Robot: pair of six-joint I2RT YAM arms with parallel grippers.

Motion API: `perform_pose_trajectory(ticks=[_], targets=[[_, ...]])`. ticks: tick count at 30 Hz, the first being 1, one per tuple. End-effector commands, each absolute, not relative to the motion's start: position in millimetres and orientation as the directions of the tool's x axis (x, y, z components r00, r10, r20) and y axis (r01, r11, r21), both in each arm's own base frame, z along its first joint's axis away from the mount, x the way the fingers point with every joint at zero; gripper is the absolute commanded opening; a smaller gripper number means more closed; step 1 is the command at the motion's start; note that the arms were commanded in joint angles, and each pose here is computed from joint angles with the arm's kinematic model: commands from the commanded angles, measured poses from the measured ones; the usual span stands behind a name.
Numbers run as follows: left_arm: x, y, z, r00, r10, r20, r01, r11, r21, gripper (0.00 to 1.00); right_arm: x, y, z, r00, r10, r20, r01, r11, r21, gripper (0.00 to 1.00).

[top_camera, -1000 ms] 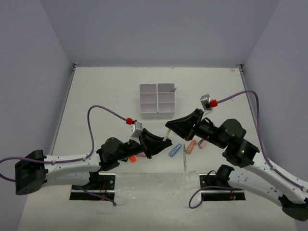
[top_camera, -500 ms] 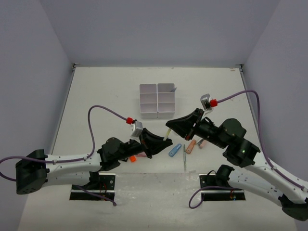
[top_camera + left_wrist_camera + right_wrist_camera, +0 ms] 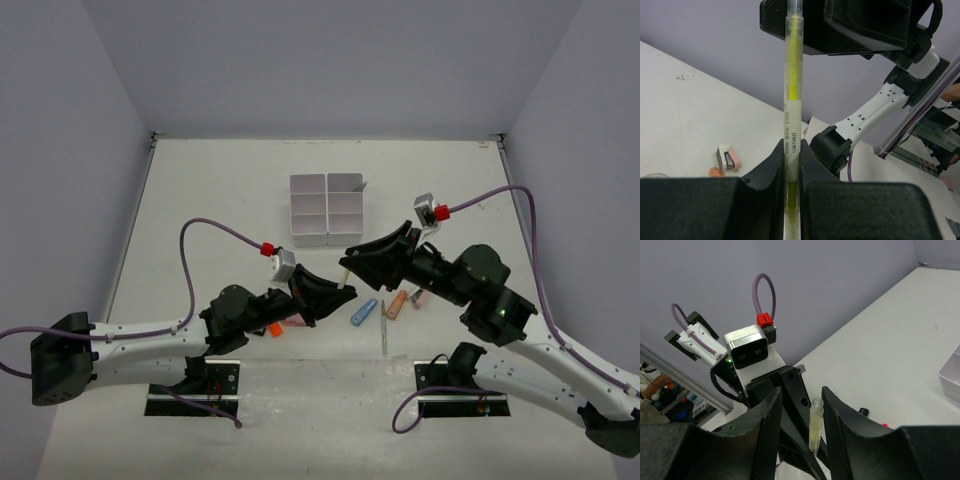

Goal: Sort the stationery into containers
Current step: Close the pen cap on the pen.

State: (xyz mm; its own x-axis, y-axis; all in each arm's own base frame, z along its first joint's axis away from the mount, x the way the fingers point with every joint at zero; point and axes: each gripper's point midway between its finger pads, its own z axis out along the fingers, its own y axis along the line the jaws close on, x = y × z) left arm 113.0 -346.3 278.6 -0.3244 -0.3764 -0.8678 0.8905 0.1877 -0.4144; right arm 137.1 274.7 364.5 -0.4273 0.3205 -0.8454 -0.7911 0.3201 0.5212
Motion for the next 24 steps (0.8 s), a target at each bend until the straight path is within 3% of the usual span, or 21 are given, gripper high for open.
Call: perform_pose_trajectory(ticks=[1,11,13,15,16,19,24], targets=[[122,-343,302,-0.282,-0.426,-0.860,0.890,0.219,-0.400,0.00,129,285,368,-0.454,0.310,-0.835,-0.807,0.253,0.533,0.38],[135,-334,316,-0.261,-0.472,-0.842,0.864,0.276,-0.422,0.00,132,298,326,-0.528,0.246,-0.813,-0.767,0.272,0.581,0.34],[135,-334,318,-0.257,-0.474,-0.842,0.863,0.280,-0.420,0.00,132,297,324,-0.529,0.248,-0.812,-0.764,0.278,0.583,0.22],[136,-334,317,-0.257,-0.472,-0.843,0.862,0.283,-0.421,0.00,132,296,323,-0.528,0.251,-0.811,-0.763,0.280,0.583,0.02],[136,-335,316,-0.259,-0.471,-0.843,0.861,0.284,-0.423,0.00,133,296,323,-0.527,0.253,-0.811,-0.761,0.285,0.583,0.00],[139,-338,312,-0.265,-0.451,-0.852,0.856,0.298,-0.424,0.01,140,292,324,-0.512,0.282,-0.811,-0.749,0.317,0.582,0.00],[141,-346,297,-0.286,-0.397,-0.872,0.848,0.319,-0.423,0.10,161,280,331,-0.453,0.357,-0.817,-0.709,0.411,0.573,0.00]])
